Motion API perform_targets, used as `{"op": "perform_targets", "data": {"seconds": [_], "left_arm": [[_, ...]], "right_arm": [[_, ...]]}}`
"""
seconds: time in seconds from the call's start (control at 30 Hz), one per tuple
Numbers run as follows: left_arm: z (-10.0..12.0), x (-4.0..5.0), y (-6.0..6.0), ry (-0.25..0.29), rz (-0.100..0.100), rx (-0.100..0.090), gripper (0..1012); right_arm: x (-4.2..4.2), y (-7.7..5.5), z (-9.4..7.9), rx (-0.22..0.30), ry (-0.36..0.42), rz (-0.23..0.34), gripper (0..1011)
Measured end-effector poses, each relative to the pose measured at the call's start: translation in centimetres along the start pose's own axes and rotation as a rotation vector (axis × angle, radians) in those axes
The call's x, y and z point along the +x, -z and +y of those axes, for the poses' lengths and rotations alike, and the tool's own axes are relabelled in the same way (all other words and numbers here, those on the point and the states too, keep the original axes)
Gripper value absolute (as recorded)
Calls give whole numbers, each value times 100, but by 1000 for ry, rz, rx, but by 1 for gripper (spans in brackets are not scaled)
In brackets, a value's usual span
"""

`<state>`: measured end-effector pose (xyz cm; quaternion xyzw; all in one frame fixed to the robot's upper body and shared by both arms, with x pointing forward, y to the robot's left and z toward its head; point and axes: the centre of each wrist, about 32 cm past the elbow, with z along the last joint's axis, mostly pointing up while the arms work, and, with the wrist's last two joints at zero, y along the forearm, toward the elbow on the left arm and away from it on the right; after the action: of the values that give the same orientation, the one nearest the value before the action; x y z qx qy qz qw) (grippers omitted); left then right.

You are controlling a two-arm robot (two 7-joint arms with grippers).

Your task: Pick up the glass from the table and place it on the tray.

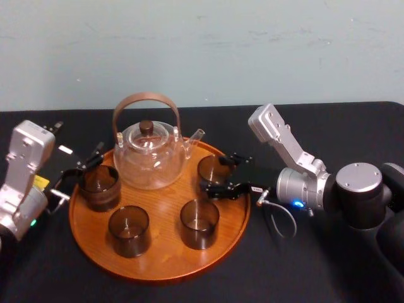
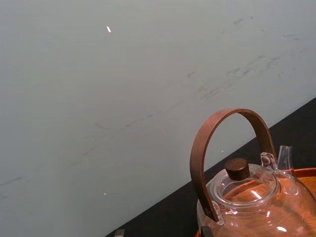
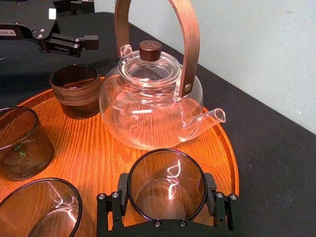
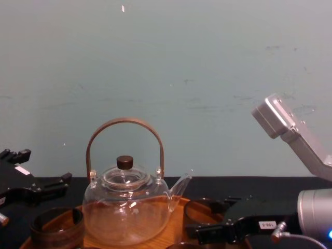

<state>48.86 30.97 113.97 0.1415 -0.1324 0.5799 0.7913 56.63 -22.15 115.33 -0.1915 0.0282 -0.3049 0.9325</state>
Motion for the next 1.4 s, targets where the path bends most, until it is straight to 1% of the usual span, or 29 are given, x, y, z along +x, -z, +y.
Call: {"op": "perform_targets", "data": {"seconds": [0.47, 0.9, 0.97, 1.07, 1.4], "left_arm": [[0, 0, 0, 0, 0, 0, 1001], [0, 0, 0, 0, 0, 0, 1001], [0, 0, 0, 0, 0, 0, 1001], [0, 0, 0, 0, 0, 0, 1001], [0, 0, 0, 0, 0, 0, 1001]], "right_arm": [[-18, 15, 13, -19, -4, 0, 904], [-17, 15, 11, -19, -4, 0, 904], [-17, 17, 10, -20, -4, 0, 929], [-17, 17, 10, -20, -4, 0, 998], [-16, 16, 10, -19, -4, 0, 1002]]}}
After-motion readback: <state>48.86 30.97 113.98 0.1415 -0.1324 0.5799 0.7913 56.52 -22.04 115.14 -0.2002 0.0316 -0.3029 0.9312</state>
